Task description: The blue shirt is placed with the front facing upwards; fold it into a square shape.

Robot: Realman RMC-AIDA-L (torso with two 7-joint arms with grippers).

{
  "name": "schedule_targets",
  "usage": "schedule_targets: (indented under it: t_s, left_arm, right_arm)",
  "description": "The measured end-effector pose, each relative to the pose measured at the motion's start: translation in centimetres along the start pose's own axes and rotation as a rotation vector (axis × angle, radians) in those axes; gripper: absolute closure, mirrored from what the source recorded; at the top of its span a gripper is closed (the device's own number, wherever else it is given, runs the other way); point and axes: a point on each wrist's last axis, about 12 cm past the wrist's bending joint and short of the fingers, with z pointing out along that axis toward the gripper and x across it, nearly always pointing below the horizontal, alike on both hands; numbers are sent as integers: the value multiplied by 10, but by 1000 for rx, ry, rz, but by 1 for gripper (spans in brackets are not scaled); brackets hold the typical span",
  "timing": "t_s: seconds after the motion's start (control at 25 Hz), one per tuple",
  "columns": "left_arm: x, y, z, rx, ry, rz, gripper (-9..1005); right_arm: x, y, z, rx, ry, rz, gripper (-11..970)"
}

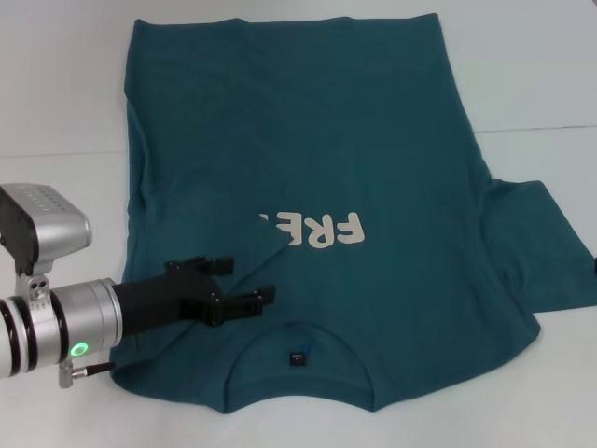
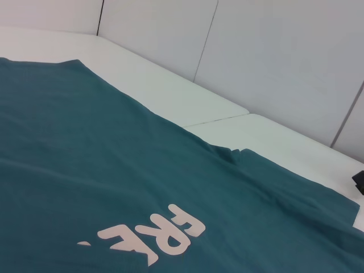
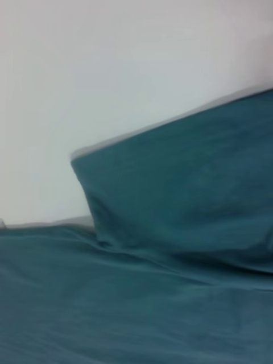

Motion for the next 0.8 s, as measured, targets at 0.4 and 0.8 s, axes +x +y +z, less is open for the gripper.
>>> schedule_targets:
  t_s: [0.4,0.8]
  left_arm:
    - [0,1,-1,-2,0,0,120]
    - [0,1,-1,-8,0,1,120]
  right_arm:
    - [3,7,12,-3,-13,-1,114]
    - [8,12,22,-27,-6,12,119]
